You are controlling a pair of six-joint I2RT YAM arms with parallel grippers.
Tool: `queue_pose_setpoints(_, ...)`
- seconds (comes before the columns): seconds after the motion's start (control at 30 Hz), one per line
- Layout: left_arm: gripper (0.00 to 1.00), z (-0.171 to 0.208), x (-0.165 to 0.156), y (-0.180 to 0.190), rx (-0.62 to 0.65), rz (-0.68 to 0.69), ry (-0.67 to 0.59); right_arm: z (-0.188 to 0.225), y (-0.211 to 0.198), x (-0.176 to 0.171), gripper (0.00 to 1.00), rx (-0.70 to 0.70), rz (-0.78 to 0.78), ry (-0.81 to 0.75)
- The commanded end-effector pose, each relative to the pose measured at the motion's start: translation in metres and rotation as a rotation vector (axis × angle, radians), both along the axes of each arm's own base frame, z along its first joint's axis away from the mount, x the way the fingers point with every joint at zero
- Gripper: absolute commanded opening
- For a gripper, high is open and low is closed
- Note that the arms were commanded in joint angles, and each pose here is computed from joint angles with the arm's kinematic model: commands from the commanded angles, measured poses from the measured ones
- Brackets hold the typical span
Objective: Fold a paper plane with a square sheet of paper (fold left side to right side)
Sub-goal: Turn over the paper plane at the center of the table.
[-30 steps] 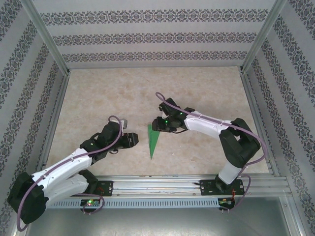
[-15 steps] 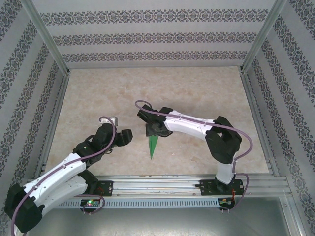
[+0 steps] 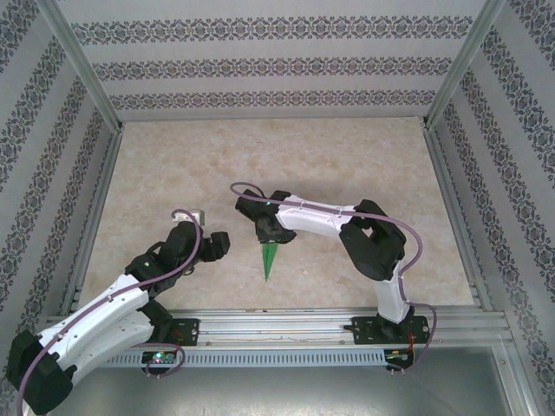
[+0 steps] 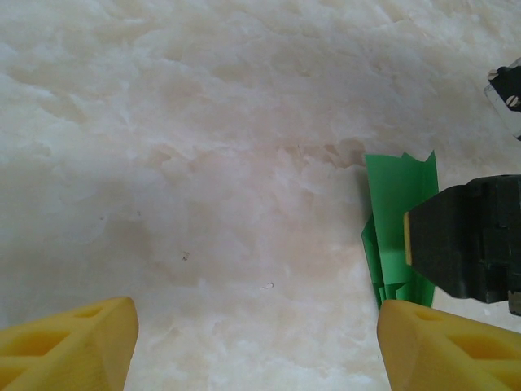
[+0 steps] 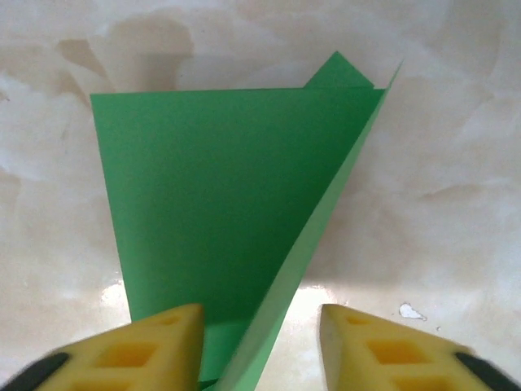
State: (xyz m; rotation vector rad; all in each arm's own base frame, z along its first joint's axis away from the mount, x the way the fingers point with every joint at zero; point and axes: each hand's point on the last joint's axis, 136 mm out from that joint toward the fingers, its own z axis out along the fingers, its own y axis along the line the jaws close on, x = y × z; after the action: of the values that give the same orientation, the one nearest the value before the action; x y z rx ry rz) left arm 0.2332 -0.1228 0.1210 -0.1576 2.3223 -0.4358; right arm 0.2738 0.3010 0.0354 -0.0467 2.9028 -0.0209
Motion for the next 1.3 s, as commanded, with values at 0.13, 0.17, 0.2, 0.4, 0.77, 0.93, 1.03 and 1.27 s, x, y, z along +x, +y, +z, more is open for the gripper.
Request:
queue_pose_setpoints(0.13,0.79,0.003,-0.001,0.012,0.051,0.021,0.001,0.024,-0.015,-0.004,0.07,0.003,-0.048,-0.066)
queue_pose_setpoints(0.17,0.79,0.006,0.0,0.012,0.05,0.022,-0.003,0.031,-0.018,-0.003,0.03,0.009,-0.05,-0.086)
queue_pose_setpoints(0.2,0.79,0.009,0.001,0.012,0.051,0.023,-0.009,0.041,-0.02,-0.002,0.0,0.02,-0.05,-0.11)
queue_pose_setpoints(0.4,0.85,0.028,0.007,0.009,0.002,0.052,-0.035,0.091,-0.027,0.006,0.0,0.157,-0.011,-0.244)
queue_pose_setpoints(0.77,0.89,0.052,0.013,-0.005,-0.197,0.076,-0.058,0.131,-0.032,0.017,0.0,0.861,0.103,-0.309)
queue_pose_setpoints(0.93,0.89,0.051,0.014,-0.013,-0.245,0.062,-0.045,0.117,-0.024,0.021,0.0,1.039,0.128,-0.265)
queue_pose_setpoints(1.03,0.89,0.048,0.015,-0.016,-0.256,0.058,-0.031,0.1,-0.015,0.026,0.0,1.066,0.122,-0.224)
queue_pose_setpoints(1.27,0.89,0.042,0.014,-0.022,-0.291,0.053,0.008,0.049,-0.002,0.046,0.0,1.062,0.055,-0.144)
